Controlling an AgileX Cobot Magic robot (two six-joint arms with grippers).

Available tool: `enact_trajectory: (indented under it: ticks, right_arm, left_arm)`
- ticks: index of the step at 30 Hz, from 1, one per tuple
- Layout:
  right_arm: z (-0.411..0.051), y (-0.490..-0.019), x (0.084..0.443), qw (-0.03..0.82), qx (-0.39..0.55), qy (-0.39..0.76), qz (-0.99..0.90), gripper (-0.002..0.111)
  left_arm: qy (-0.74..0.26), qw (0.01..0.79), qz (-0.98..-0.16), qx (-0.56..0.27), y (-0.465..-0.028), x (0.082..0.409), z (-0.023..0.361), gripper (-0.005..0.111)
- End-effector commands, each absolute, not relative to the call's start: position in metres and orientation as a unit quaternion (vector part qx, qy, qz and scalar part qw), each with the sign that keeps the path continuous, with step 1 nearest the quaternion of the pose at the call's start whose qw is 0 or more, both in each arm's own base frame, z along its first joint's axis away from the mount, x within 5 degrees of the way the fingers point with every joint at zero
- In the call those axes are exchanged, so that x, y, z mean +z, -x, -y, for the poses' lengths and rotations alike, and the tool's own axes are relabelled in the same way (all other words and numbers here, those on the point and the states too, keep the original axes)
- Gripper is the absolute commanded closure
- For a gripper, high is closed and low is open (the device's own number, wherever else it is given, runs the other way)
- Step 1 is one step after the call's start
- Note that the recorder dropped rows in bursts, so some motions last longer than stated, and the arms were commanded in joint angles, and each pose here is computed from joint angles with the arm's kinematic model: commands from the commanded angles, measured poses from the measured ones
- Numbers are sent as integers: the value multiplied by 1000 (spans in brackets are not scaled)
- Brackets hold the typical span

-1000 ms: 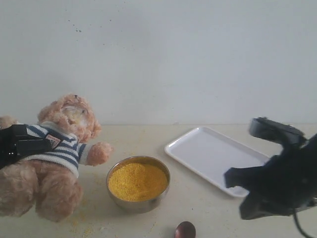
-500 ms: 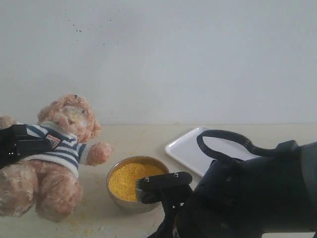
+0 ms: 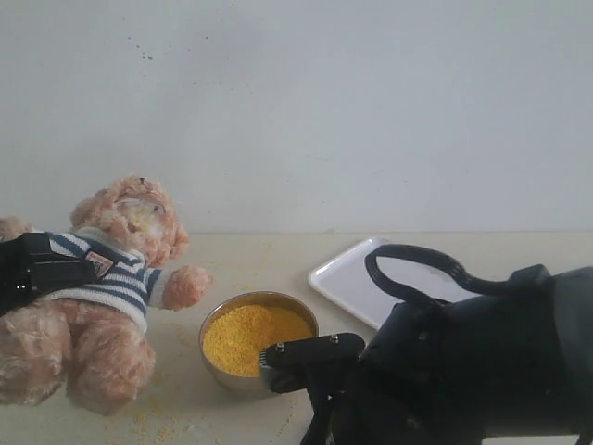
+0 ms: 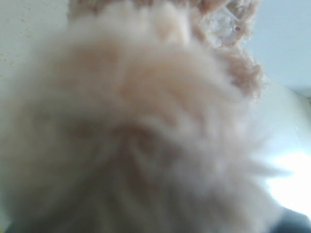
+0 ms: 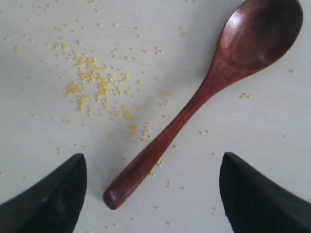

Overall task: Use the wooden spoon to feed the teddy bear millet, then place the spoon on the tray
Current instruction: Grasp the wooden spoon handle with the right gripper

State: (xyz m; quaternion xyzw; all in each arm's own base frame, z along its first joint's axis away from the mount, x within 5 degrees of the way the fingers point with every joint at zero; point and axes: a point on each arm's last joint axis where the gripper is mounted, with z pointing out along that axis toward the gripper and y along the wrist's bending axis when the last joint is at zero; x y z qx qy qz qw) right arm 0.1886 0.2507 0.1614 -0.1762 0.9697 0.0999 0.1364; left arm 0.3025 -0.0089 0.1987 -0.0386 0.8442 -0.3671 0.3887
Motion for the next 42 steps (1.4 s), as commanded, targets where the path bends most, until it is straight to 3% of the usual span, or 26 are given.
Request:
enact_trajectory:
  ticks: [1, 5, 12, 27, 29, 35, 42]
  right_arm:
    - [-254, -191, 151, 131, 95, 169, -972, 37]
    - [-255, -191, 142, 123, 86, 171, -974, 40]
    - [-257, -193, 137, 127, 89, 174, -973, 59]
    - [-258, -194, 124, 116, 81, 171, -975, 60]
    - [-258, -194, 124, 114, 81, 165, -976, 67]
    - [-257, -193, 124, 111, 78, 161, -978, 107]
    - [-255, -192, 123, 105, 66, 165, -979, 108]
  left_arm:
    - [41, 396, -837, -375, -302, 203, 9, 103]
    - [41, 396, -837, -375, -302, 203, 9, 103]
    - [41, 396, -837, -375, -302, 203, 9, 103]
    - [41, 396, -837, -375, -302, 203, 9, 103]
    - [41, 396, -837, -375, -302, 203, 9, 103]
    - [41, 396, -837, -375, -302, 203, 9, 103]
    - [41, 396, -837, -375, -302, 203, 9, 103]
